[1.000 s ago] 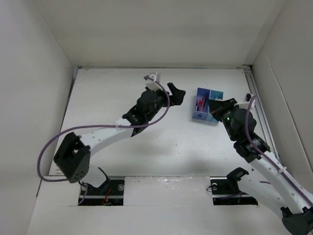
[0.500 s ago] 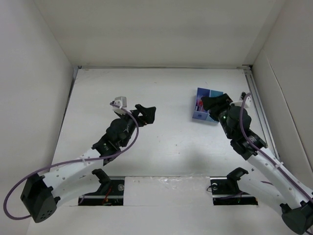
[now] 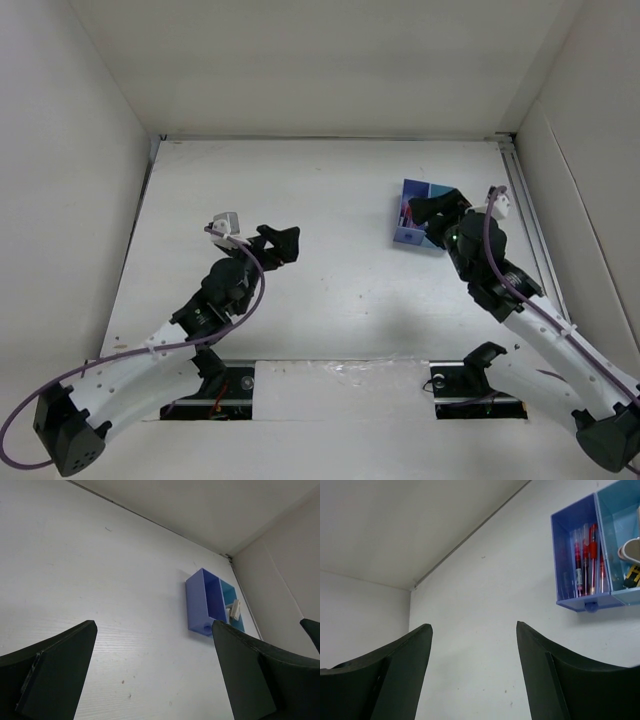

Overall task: Sort the stationery into containers
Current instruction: Reset both arms

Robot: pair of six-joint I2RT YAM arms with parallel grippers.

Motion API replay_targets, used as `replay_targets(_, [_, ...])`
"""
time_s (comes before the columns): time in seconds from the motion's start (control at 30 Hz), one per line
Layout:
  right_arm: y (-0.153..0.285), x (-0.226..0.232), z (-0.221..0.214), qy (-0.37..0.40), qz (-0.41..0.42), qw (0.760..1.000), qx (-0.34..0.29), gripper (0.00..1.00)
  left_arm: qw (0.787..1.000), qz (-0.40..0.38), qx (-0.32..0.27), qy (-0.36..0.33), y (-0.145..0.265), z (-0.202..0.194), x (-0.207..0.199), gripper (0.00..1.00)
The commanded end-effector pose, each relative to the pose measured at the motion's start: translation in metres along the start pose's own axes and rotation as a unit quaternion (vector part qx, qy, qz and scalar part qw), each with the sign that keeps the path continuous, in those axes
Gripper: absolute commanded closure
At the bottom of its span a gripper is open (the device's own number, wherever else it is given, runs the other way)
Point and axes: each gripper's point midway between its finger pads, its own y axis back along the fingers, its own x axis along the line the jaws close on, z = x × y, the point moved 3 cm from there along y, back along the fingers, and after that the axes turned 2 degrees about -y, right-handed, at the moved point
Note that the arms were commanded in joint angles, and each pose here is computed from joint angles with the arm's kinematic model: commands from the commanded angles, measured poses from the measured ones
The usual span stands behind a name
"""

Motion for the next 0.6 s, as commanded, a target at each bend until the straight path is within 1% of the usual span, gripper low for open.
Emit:
replay_targets(0.0, [0.001,0.016,-0.005,0.010,0.016,0.999,0.027,0.26,1.000,-0.001,-0.028,0.015,0.008,0.014,0.002,0.00])
replay_targets(0.07, [0.003,0.021,-0.021,0.024,0.024,0.998,0.056,0.26,0.999,-0.011,-0.025,0.017,0.011,0.014,0.000,0.00])
replay_targets(0.2, [0.007,0.029,-0.041,0.041,0.037,0.995,0.087,0.26,0.999,-0.017,-0.033,0.017,0.015,0.020,0.000,0.00])
replay_targets(0.3, [0.012,0.042,-0.049,0.047,0.054,0.992,0.101,0.26,0.999,-0.024,-0.034,0.019,0.016,0.021,-0.002,0.00])
replay_targets(0.43, [0.015,0.046,-0.064,0.063,0.052,0.989,0.125,0.26,0.999,-0.035,-0.032,0.022,0.017,0.021,-0.006,0.00])
replay_targets(0.53, [0.016,0.050,-0.072,0.075,0.052,0.987,0.135,0.26,0.999,-0.037,-0.019,0.016,0.015,0.015,-0.007,0.00])
replay_targets(0.57, [0.014,0.046,-0.076,0.081,0.044,0.986,0.140,0.26,0.999,-0.037,-0.019,0.016,0.015,0.015,-0.007,0.00])
